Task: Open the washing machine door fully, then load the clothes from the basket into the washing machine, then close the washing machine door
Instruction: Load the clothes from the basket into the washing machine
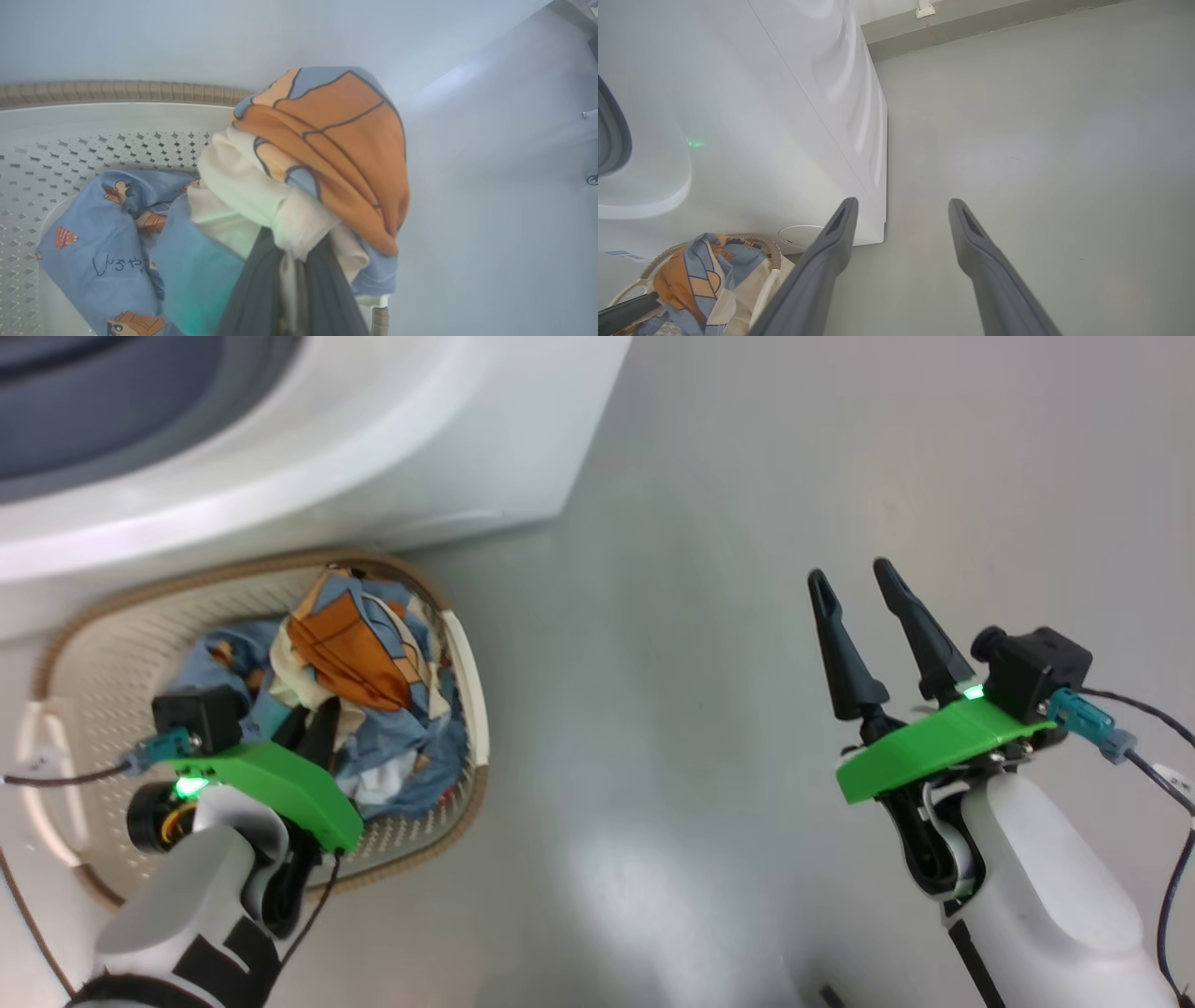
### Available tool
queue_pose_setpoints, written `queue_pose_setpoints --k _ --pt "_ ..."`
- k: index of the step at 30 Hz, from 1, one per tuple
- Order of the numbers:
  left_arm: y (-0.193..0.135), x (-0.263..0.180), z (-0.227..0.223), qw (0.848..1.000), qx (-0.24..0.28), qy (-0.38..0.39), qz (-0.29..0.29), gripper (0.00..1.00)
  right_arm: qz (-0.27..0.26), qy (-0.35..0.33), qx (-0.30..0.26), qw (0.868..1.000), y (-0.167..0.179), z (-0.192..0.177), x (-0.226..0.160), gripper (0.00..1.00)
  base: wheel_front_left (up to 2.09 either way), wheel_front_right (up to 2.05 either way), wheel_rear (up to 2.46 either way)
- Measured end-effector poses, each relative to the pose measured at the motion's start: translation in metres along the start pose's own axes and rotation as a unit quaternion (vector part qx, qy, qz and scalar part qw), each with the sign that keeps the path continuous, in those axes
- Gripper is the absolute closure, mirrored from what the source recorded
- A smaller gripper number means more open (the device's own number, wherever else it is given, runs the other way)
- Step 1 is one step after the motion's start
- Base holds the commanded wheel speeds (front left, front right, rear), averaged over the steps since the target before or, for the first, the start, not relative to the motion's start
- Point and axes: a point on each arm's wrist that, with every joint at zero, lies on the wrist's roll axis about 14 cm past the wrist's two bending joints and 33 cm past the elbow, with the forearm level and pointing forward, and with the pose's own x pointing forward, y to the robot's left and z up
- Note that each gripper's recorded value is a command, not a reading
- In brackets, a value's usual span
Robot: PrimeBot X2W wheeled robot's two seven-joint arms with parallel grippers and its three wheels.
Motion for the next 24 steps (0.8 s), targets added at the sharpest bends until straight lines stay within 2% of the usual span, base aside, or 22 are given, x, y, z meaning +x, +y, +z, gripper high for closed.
queue_pose_setpoints --k 5,6,13,24 --pt "-0.012 -0.017 0.028 0.999 -0.009 -0.043 -0.01 1.0 0.009 -0.016 0.001 1.0 0.008 0.015 -0.007 0.0 0.0 0.0 0.0" --pt "-0.017 -0.038 0.054 0.996 -0.014 -0.09 -0.011 1.0 0.017 -0.023 0.001 1.0 0.014 0.024 -0.017 0.0 0.0 0.0 0.0" --pt "-0.025 -0.081 0.081 0.987 -0.014 -0.157 -0.009 1.0 0.031 -0.04 -0.001 0.999 0.026 0.04 -0.035 0.0 0.0 0.0 0.0" --pt "-0.047 -0.142 0.117 0.965 -0.025 -0.26 -0.018 1.0 0.054 -0.061 -0.004 0.997 0.042 0.059 -0.06 0.0 0.0 0.0 0.0"
